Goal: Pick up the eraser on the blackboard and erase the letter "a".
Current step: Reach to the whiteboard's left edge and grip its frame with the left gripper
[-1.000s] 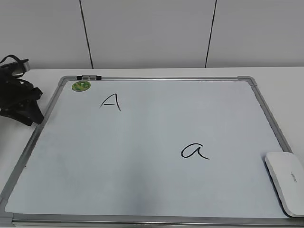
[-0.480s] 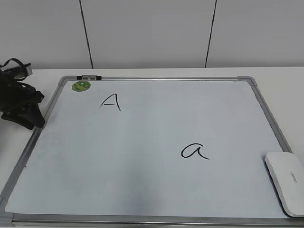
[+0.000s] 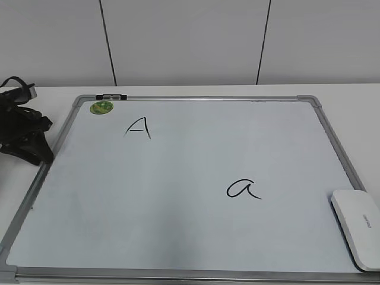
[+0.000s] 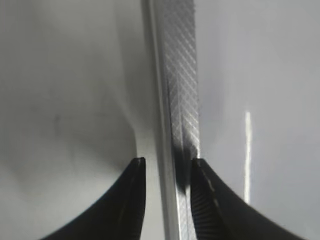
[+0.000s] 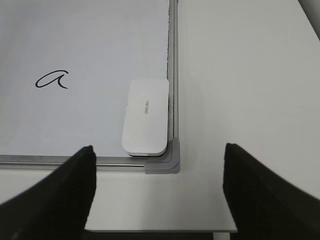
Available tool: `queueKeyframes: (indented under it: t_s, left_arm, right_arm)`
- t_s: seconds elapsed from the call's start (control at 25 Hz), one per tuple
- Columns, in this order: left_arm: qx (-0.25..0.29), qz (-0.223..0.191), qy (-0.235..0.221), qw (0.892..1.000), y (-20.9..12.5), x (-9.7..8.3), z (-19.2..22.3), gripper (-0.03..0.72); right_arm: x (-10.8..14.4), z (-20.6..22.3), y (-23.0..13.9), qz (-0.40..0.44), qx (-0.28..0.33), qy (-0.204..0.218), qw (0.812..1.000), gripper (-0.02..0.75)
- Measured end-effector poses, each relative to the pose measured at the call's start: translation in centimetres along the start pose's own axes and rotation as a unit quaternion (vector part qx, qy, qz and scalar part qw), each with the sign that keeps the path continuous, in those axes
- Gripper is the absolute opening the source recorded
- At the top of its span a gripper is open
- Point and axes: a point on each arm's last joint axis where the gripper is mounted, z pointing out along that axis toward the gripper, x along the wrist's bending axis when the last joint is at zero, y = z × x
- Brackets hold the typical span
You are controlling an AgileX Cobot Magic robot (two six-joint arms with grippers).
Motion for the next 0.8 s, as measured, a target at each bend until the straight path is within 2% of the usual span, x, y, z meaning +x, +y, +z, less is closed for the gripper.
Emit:
queueKeyframes:
  t_s: [0.52, 0.8]
  left_arm:
    - [0.008, -0.006, -0.010, 1.000, 0.00, 0.08, 0.40, 0.193]
    - [0.009, -0.009, -0.015, 1.000, -0.01, -0.01, 0.40, 0.066]
  right_arm:
    - [0.00, 0.00, 0.00, 0.000, 0.000, 0.000, 1.000, 0.587]
    - [0.00, 0.00, 0.00, 0.000, 0.000, 0.000, 1.000, 0.587]
